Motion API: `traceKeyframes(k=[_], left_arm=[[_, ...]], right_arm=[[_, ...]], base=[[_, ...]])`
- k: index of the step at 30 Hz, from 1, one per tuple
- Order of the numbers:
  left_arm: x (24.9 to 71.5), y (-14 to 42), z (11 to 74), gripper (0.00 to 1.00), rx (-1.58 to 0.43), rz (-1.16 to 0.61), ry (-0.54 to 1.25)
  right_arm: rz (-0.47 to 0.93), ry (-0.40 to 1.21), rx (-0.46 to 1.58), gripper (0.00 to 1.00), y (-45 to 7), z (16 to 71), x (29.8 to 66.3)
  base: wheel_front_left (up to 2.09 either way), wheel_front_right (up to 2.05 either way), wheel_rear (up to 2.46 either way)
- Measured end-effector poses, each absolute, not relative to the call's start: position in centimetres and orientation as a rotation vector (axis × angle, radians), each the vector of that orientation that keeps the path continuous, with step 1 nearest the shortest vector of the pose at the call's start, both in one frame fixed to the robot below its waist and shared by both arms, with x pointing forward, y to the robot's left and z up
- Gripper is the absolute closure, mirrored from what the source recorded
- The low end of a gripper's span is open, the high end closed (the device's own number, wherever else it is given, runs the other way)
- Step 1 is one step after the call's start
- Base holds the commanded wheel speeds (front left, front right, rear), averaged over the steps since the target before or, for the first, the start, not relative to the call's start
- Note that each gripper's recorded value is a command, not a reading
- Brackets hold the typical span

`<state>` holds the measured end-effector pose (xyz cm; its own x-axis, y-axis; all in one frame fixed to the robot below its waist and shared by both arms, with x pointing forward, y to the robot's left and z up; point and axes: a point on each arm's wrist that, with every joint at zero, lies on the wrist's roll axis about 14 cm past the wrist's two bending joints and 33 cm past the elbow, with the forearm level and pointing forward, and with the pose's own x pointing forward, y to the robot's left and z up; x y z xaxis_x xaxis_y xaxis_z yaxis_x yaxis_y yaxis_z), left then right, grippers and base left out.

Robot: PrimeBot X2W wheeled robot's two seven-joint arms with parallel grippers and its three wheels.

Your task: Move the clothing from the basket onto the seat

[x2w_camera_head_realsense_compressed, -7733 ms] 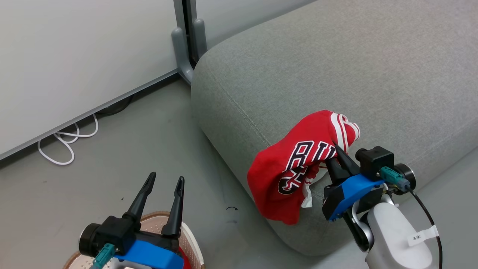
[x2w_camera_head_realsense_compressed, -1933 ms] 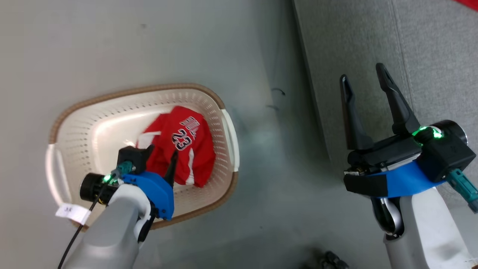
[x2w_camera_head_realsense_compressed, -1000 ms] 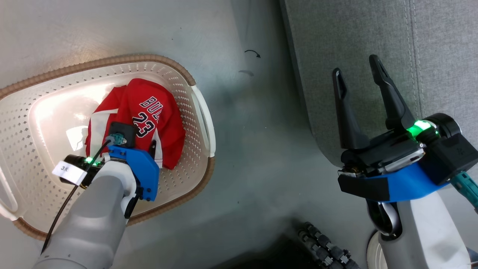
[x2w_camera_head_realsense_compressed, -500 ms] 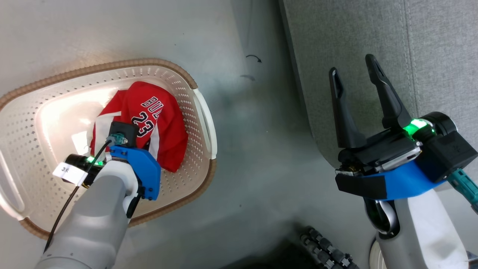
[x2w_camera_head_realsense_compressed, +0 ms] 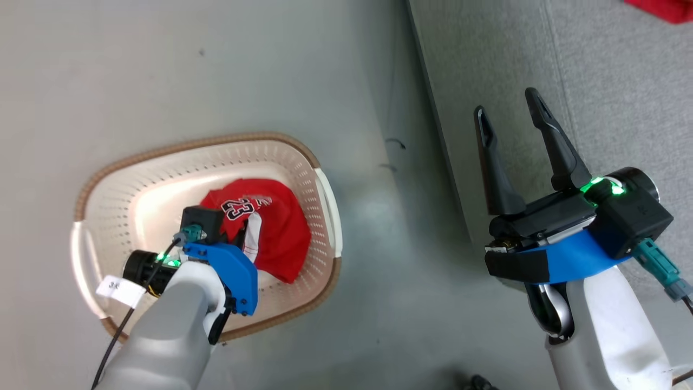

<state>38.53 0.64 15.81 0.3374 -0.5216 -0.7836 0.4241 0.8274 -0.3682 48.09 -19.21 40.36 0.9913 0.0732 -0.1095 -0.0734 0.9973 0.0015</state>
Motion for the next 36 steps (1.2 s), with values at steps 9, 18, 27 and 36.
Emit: traceKeyframes(k=[9,18,27,36], left_arm=[[39.0,0.9,22.2,1.0,-0.098,-0.624,0.891],[39.6,-0.3,30.0,1.0,-0.118,-0.653,0.683],[40.1,-0.3,37.9,1.0,-0.075,-0.684,0.445],[40.3,-1.1,44.3,1.0,-0.047,-0.718,0.256]], right_arm=[[0.102,0.011,0.01,0.0,-17.9,45.2,47.1],[0.104,-0.029,0.017,0.0,-17.3,48.0,43.9],[0.146,-0.11,0.028,0.0,-15.6,51.8,41.6],[0.192,-0.138,0.04,0.0,-13.9,53.5,39.8]], base=[[0.0,0.0,0.0],[0.0,0.0,0.0],[0.0,0.0,0.0],[0.0,0.0,0.0]])
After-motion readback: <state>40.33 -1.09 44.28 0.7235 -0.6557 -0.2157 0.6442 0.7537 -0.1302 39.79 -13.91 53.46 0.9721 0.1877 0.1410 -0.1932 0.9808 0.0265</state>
